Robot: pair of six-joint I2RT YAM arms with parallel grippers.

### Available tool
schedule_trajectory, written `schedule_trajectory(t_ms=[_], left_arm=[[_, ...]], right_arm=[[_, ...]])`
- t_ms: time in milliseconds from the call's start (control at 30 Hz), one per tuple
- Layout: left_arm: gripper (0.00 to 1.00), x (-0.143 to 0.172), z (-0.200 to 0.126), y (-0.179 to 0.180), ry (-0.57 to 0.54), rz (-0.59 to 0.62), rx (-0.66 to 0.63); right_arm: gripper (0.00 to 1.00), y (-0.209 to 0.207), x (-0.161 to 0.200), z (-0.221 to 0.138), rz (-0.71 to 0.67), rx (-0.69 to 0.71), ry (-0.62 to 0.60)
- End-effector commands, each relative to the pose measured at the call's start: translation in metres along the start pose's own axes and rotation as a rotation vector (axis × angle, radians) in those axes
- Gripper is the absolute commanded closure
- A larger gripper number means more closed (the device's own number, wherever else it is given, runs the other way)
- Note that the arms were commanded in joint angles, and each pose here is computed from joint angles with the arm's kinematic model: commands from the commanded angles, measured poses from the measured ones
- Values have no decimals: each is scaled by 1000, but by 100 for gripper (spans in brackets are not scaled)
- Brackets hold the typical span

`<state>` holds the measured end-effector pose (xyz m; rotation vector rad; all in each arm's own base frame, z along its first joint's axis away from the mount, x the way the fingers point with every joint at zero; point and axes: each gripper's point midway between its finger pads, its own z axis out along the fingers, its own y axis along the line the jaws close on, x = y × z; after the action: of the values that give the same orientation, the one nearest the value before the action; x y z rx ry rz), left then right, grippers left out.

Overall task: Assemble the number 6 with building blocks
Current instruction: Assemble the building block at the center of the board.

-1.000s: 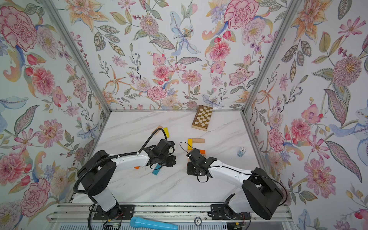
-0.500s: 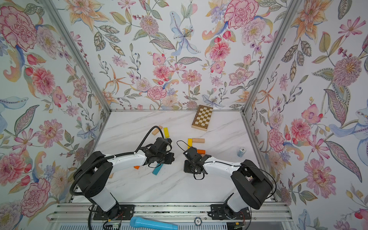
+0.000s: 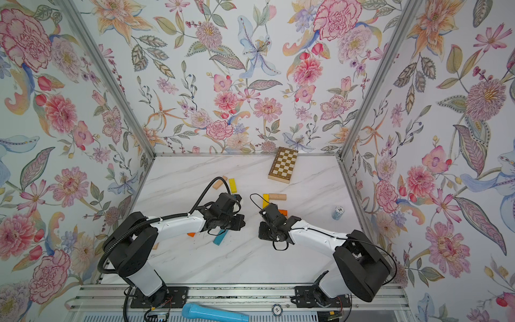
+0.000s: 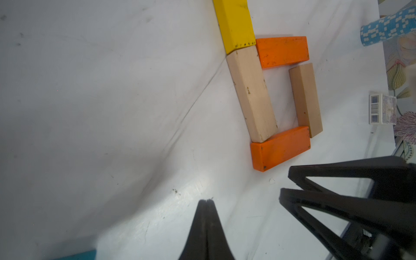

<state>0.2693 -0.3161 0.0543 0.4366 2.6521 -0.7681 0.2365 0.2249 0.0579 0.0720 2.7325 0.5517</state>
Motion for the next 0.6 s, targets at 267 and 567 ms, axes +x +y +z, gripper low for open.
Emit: schedule_trajectory(t_ms=[267, 567], left_arm=[[100, 19, 32, -37, 111, 130, 95], [100, 21, 49, -49, 160, 154, 121]], right_arm=[[62, -77, -34, -41, 201, 32, -108], [62, -96, -21, -42, 270, 24, -78]])
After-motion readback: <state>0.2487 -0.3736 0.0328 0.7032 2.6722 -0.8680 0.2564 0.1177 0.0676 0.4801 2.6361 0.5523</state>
